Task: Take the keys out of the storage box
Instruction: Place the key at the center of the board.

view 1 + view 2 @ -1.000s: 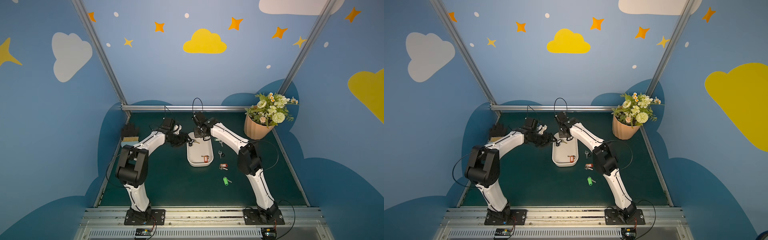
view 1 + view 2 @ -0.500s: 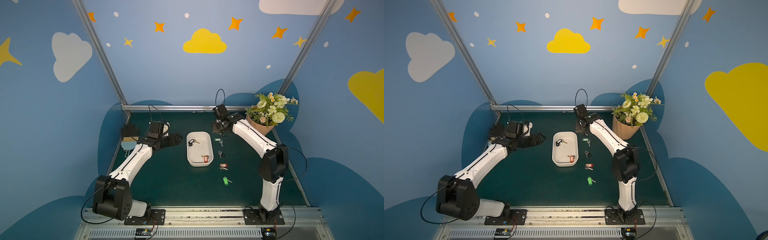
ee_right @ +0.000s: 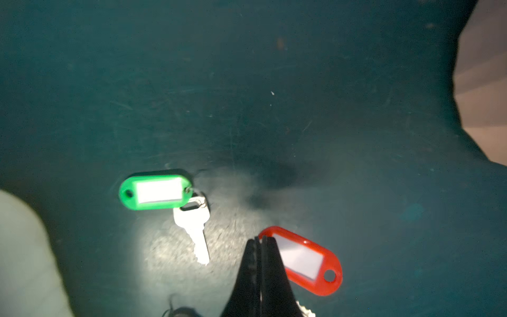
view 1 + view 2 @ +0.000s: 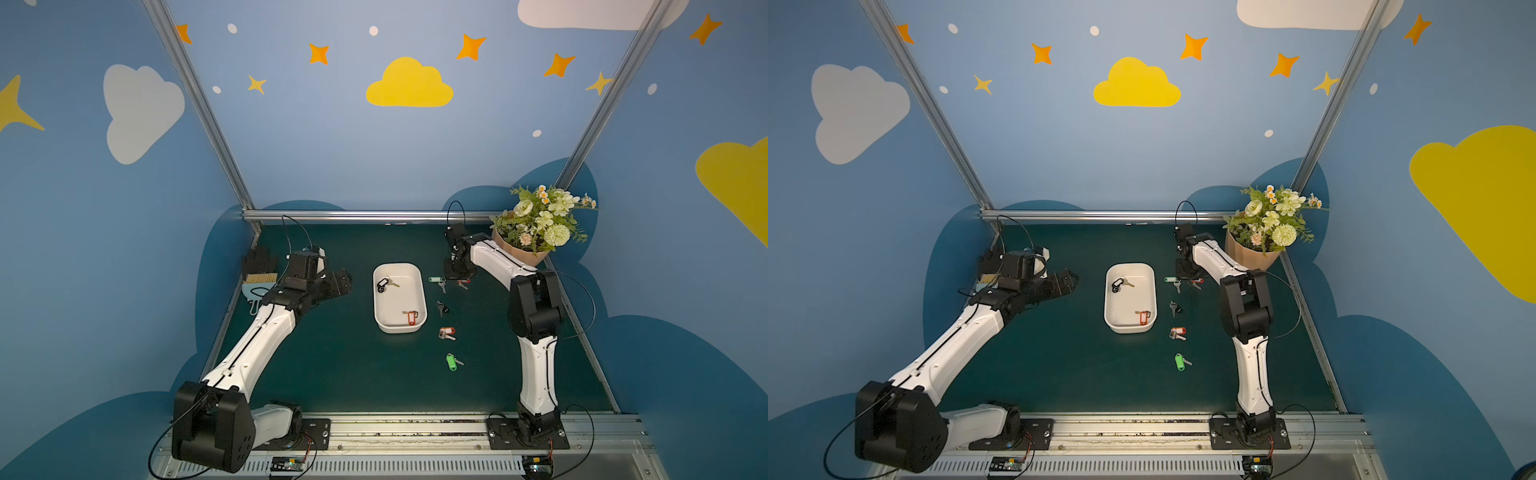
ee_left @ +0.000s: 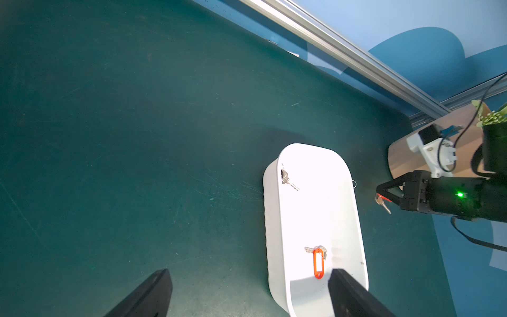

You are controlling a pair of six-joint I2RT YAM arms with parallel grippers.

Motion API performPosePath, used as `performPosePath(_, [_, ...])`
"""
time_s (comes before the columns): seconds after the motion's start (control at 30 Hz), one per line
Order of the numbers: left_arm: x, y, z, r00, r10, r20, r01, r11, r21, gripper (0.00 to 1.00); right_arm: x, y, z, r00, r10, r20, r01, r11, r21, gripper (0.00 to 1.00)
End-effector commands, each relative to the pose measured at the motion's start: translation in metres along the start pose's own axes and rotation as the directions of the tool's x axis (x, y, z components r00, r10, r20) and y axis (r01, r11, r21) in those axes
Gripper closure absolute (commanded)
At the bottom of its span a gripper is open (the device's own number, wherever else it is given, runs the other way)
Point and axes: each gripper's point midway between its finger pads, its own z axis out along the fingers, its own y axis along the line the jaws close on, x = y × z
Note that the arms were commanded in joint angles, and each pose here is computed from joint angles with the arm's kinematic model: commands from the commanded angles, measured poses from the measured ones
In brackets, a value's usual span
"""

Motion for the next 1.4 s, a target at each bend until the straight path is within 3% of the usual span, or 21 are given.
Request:
performPosePath(0.0, [-0.003, 0.002, -0.004, 1.0, 0.016, 0.016, -0.016, 1.0, -0.011, 0.05, -0.014, -0.003, 0.003, 1.0, 0.001, 0.022, 0.0, 1.0, -0.025, 1.0])
performPosePath(0.57, [0.0, 0.003, 0.0, 1.0, 0.005, -0.005, -0.005, 1.0, -0.007, 0.05, -0.021, -0.006, 0.029, 1.0, 0.024, 0.006, -0.024, 0.996, -0.083, 1.0])
performPosePath(0.67, [0.0, 0.003, 0.0, 1.0, 0.002, -0.005, -0.002, 1.0, -0.005, 0.05, -0.02, -0.008, 0.024, 1.0, 0.025, 0.006, -0.025, 0.997, -0.077, 0.86])
performPosePath(0.87, [0.0, 0.001, 0.002, 1.0, 0.0, -0.011, 0.0, 1.0, 0.003, 0.05, -0.028, -0.008, -0.01, 0.998, 0.018, 0.053, -0.013, 0.997, -0.08, 0.68])
performPosePath(1.03, [0.006, -0.004, 0.011, 0.999, -0.016, -0.048, 0.018, 0.999, 0.045, 0.06, -0.035, 0.013, -0.057, 0.99, -0.026, 0.139, 0.046, 0.989, -0.144, 0.64])
performPosePath(1.37, [0.033, -0.034, 0.058, 0.945, -0.125, -0.303, 0.197, 0.955, 0.22, 0.19, -0.031, 0.114, -0.132, 0.96, -0.088, 0.264, 0.179, 0.921, -0.345, 0.61])
